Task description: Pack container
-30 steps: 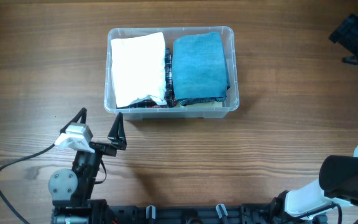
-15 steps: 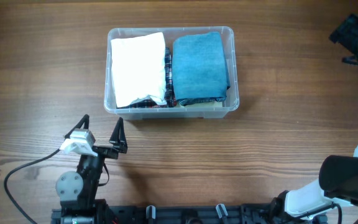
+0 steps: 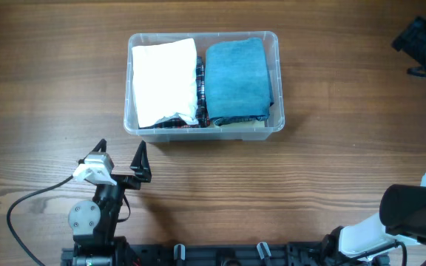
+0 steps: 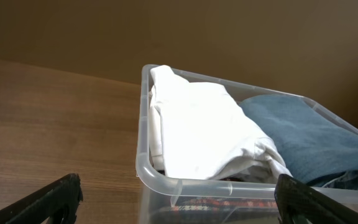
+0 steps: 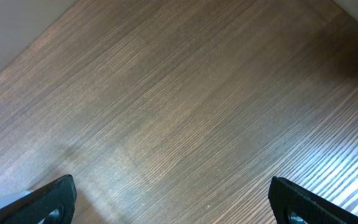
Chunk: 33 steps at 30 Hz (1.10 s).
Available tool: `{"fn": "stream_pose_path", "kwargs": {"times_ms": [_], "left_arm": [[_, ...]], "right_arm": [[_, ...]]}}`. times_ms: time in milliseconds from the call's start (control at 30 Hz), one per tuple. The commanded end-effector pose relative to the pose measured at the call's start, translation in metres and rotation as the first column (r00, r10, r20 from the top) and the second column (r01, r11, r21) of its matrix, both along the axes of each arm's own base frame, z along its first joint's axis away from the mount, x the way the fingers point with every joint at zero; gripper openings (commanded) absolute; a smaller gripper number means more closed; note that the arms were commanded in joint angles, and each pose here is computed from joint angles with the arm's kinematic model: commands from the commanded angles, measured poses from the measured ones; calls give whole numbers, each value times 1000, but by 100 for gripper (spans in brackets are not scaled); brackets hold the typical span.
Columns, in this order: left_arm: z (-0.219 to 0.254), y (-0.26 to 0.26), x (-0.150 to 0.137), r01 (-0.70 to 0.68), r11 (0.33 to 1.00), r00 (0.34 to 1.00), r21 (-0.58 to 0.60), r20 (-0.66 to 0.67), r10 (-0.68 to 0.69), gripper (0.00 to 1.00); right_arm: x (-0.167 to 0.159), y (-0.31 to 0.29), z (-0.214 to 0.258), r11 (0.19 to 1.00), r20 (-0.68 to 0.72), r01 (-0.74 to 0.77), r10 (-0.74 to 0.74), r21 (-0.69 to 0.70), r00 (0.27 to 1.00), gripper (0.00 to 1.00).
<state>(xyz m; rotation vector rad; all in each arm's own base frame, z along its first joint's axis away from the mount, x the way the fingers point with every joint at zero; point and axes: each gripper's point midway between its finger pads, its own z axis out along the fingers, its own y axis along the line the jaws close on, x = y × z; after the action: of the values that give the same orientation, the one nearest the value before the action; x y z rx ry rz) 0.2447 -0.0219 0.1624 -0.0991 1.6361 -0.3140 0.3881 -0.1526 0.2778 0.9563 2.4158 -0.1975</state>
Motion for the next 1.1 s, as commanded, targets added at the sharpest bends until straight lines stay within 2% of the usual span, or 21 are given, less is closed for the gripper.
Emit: {"fn": "stream_pose_path", "kwargs": {"times_ms": [0, 767, 900, 1067], "left_arm": [[-2, 4, 0, -22, 1000, 1000, -4, -1, 22, 100], [-2, 4, 0, -22, 1000, 1000, -4, -2, 22, 100], [-2, 4, 0, -22, 1000, 1000, -4, -2, 22, 100], [-2, 4, 0, -22, 1000, 1000, -4, -1, 22, 100]], "right_arm": [[3, 1, -4, 1000, -2, 9, -9, 13, 1000, 100], [2, 2, -2, 1000, 3, 6, -6, 12, 1000, 100], [-3, 13, 19, 1000, 53, -16, 16, -3, 998, 100], [-21, 46, 67, 996, 175, -83, 88, -40, 981, 100]]}}
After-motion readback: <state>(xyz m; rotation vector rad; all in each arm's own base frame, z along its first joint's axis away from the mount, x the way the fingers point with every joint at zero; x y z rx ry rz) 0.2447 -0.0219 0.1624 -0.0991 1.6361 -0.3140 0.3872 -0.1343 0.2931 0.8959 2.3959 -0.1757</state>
